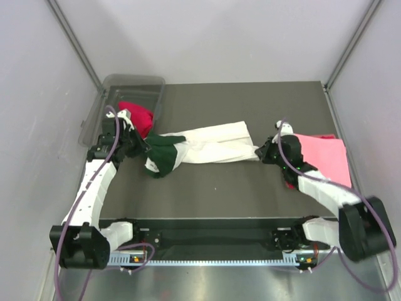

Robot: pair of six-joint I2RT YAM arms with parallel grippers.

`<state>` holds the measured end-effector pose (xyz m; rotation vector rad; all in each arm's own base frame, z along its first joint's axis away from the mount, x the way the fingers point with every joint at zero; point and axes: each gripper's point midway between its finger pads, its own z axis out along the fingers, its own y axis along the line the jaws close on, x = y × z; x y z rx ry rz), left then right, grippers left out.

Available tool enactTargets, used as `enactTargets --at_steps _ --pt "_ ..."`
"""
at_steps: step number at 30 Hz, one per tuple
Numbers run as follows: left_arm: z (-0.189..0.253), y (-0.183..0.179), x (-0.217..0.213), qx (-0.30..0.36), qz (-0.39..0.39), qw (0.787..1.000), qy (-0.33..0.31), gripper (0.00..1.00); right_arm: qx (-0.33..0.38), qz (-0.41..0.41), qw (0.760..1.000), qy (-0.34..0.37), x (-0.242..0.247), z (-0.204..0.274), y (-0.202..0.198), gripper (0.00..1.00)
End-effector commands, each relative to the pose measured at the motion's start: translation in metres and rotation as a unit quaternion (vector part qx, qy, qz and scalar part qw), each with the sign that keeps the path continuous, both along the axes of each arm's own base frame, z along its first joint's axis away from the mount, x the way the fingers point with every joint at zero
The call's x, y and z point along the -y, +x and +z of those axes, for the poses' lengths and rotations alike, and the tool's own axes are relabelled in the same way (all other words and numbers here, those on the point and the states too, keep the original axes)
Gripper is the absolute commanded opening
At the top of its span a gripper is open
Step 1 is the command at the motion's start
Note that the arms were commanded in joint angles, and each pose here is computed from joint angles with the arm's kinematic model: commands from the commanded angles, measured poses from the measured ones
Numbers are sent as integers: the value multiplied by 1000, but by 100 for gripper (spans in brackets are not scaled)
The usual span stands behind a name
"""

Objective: Fold and stack the t-shirts

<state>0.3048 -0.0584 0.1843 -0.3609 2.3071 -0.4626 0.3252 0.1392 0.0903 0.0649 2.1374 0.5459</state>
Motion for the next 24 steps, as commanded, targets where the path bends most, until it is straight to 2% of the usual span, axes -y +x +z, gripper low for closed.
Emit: enactTargets --at_steps 1,2,3,5,6,7,10,15,18,19,21,22,24 --pt "10 7 0 7 -5 1000 4 0 53 -40 998 -19 26 39 -19 0" --pt "9 7 -1 5 -5 1000 6 0 54 -55 997 -25 34 40 -24 0" --pt "12 9 -2 8 -2 1000 9 0 26 -55 998 -34 39 27 -39 0" --pt "15 11 -9 11 11 1000 25 0 29 -48 998 -21 39 28 -57 6" --pt "18 11 -12 14 18 999 31 0 20 -35 999 -13 35 24 -66 20" --pt "20 10 -15 15 24 999 37 0 28 -25 999 -1 32 27 -71 49" --pt "29 11 -26 28 46 997 57 0 -4 -9 1000 10 27 17 -84 79" --pt "31 8 -33 31 65 995 69 0 -21 -68 997 -24 44 23 -66 76" --pt "28 5 -47 28 95 991 92 0 -48 -91 993 -53 51 15 -51 63" --pt "28 4 -48 30 96 990 95 0 -76 -94 990 -69 52 1 -48 56" --pt "23 3 -49 22 96 990 99 0 -84 -111 986 -86 56 0 -35 49" --pt "21 3 -48 19 91 991 99 0 -104 -120 982 -102 61 -12 -31 39" --pt "17 2 -48 14 88 991 101 0 -100 -131 980 -109 62 -10 -18 35"
